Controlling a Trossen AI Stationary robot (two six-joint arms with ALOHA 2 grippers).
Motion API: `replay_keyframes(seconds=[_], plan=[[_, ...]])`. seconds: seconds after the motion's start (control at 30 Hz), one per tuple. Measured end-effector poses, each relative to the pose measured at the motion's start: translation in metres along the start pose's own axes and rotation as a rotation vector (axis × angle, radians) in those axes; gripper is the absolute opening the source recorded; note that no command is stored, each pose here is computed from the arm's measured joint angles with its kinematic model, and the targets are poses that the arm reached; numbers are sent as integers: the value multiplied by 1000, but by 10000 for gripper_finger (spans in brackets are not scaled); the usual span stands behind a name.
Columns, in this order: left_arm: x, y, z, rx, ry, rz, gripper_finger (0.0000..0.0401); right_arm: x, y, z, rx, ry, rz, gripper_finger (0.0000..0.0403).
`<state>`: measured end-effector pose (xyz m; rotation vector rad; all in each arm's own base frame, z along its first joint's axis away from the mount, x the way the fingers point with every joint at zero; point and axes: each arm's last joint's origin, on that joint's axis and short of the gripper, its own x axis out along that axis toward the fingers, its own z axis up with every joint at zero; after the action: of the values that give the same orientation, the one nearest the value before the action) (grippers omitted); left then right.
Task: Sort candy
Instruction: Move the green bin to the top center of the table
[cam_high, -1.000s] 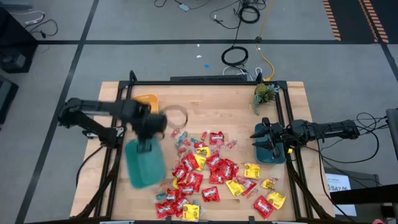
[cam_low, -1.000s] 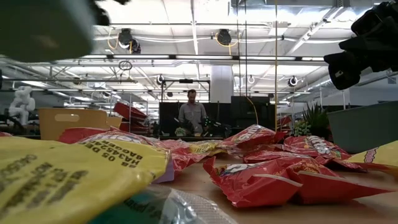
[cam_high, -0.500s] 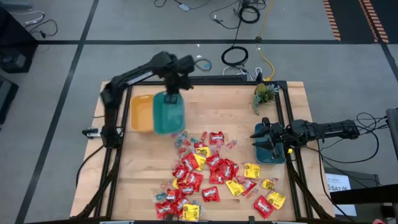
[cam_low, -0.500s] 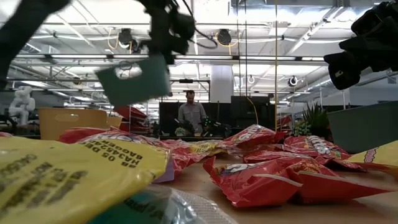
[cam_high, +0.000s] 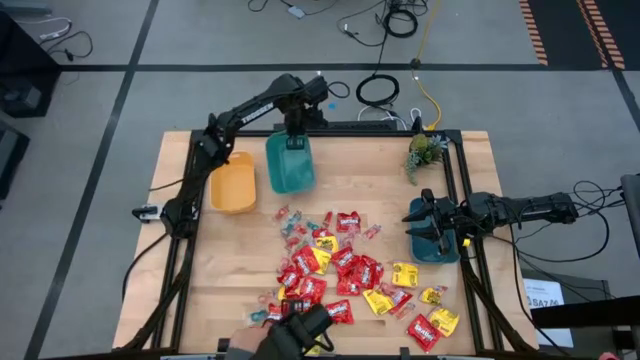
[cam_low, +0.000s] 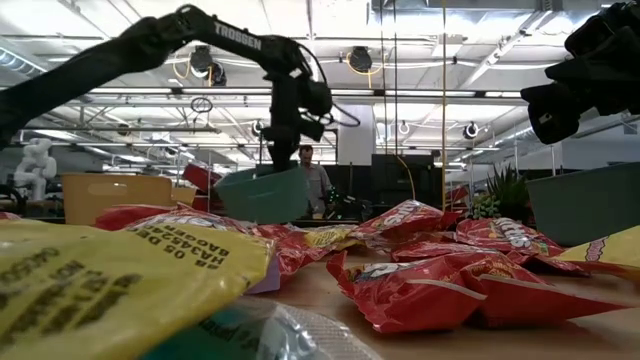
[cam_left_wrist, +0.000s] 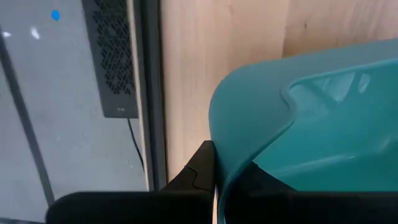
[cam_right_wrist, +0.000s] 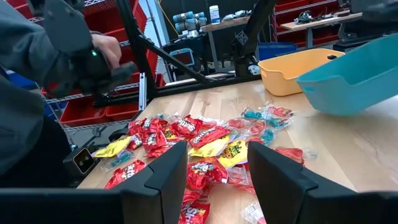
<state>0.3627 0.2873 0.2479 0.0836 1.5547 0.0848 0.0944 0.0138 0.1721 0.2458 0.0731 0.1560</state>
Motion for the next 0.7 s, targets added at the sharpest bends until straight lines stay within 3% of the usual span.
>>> replay_keyframes(seconds=[0.37,0.7], plan=[[31,0,8,59,15,-87,10,0,0,0,0,0,0,160],[29,-20,24,77,-8,-97,20,0,0,0,0,0,0,160]])
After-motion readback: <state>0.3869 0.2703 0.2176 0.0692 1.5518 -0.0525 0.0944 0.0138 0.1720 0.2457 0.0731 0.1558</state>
